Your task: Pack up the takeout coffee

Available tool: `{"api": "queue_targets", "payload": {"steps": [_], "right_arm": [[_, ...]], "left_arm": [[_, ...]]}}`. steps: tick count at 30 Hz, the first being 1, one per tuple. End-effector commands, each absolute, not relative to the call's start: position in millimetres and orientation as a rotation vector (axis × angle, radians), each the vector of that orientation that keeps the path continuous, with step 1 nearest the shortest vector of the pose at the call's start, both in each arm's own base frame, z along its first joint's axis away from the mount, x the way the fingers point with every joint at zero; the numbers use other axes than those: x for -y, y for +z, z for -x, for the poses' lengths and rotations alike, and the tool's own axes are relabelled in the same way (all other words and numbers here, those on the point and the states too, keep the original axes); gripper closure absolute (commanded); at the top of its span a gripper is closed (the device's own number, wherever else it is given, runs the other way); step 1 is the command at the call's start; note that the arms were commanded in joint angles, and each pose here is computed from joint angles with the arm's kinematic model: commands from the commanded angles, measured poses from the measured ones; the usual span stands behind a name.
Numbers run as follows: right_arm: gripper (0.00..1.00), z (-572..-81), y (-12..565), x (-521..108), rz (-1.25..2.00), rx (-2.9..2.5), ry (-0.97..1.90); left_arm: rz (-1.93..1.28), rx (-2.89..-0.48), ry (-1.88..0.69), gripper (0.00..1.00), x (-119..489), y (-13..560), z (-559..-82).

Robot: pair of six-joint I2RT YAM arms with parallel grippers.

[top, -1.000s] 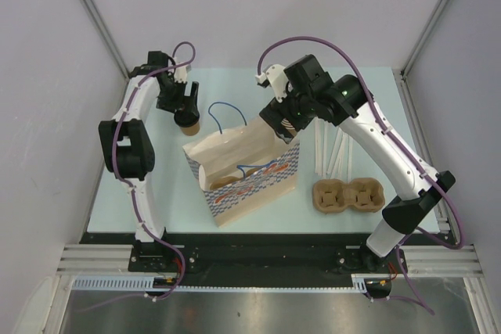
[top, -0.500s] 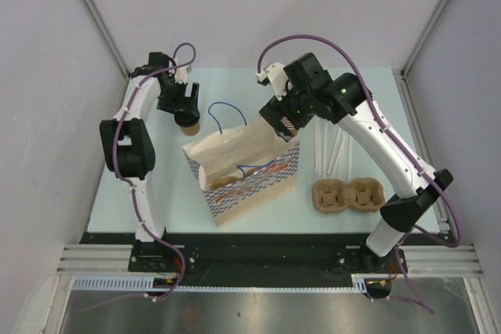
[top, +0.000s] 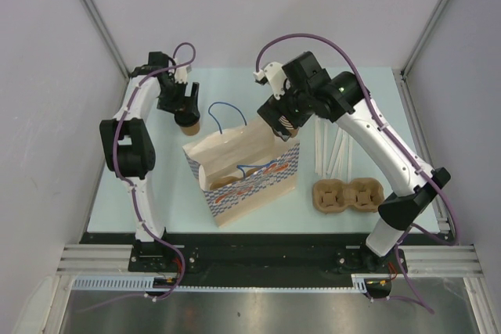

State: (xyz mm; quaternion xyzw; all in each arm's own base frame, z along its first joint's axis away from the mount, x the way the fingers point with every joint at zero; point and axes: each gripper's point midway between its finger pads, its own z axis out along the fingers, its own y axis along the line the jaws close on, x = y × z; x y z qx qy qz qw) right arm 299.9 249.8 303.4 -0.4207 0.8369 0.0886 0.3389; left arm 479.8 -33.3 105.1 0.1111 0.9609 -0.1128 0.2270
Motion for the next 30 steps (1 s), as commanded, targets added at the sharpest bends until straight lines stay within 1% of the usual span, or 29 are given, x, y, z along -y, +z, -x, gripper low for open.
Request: {"api": "queue_targets", "payload": {"steps": [1,24,30], "right_arm": [[0.0,-302,318,-254,1.073,-2.152,0.263],[0.01,-309,325,-263,1.083,-2.125,0.273],[0.0,-310,327,-262,1.084,-2.116,0.27]], "left_arm": [[-0.303,-2.591,-0.308,0.01,30,122,-494],[-0.282,-2.648,-0.343,0.0,21,99,-485],[-0.278,-2.659,-0.354,0.03,22,95,-483]]}}
